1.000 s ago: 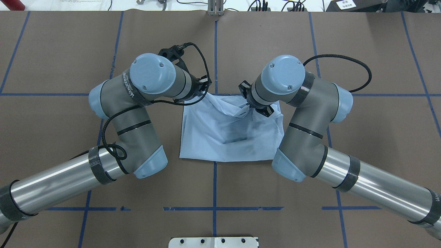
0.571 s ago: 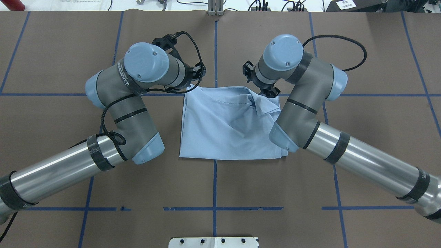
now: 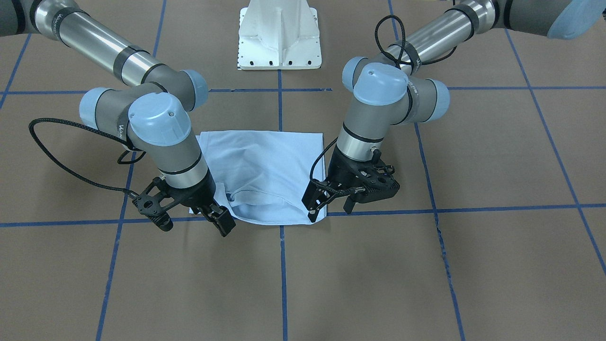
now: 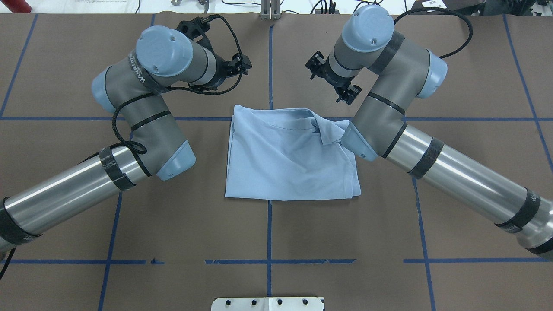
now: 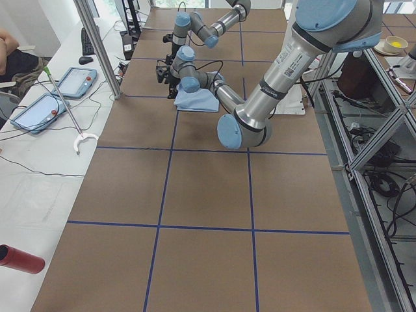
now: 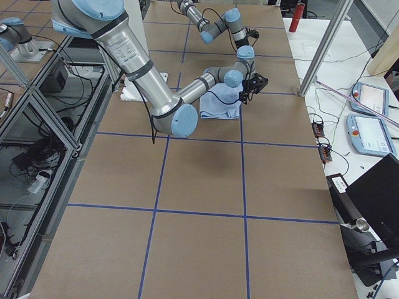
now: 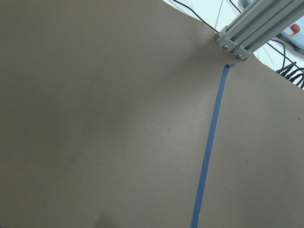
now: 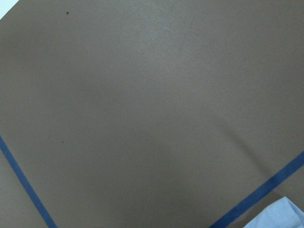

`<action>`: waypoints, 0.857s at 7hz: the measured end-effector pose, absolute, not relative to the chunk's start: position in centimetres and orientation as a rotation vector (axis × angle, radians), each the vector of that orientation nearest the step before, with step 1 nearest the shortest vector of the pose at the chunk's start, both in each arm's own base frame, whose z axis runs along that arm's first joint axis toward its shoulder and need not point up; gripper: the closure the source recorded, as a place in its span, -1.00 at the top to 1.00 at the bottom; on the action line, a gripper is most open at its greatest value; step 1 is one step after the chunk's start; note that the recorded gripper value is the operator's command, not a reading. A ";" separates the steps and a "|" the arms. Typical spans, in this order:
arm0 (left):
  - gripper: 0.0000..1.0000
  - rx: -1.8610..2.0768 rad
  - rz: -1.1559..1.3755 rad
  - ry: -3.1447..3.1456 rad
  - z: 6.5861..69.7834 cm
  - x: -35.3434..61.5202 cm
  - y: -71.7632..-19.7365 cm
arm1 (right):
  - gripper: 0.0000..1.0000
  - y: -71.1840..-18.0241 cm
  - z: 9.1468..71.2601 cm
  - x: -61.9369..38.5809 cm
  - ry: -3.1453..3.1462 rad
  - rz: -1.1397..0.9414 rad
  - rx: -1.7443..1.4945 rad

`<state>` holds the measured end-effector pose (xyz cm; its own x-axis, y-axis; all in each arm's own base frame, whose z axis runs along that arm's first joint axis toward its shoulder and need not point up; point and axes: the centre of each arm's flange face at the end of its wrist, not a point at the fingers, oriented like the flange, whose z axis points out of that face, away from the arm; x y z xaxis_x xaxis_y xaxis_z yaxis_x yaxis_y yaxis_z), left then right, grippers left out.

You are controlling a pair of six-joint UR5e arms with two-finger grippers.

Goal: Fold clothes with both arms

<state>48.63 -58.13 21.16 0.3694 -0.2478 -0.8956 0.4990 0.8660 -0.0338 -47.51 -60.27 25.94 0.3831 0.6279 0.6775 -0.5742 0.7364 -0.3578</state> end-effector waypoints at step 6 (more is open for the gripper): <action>1.00 0.265 -0.409 1.175 20.9 43.4 -53.4 | 1.00 -50.5 23.6 -54.8 -0.657 0.384 -0.036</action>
<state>43.44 -53.36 20.92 0.3250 -0.1717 -0.9300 0.4434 0.8963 -0.0105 -54.76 -50.49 23.62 0.7239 0.3595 0.5888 -0.3367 0.9290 -0.1533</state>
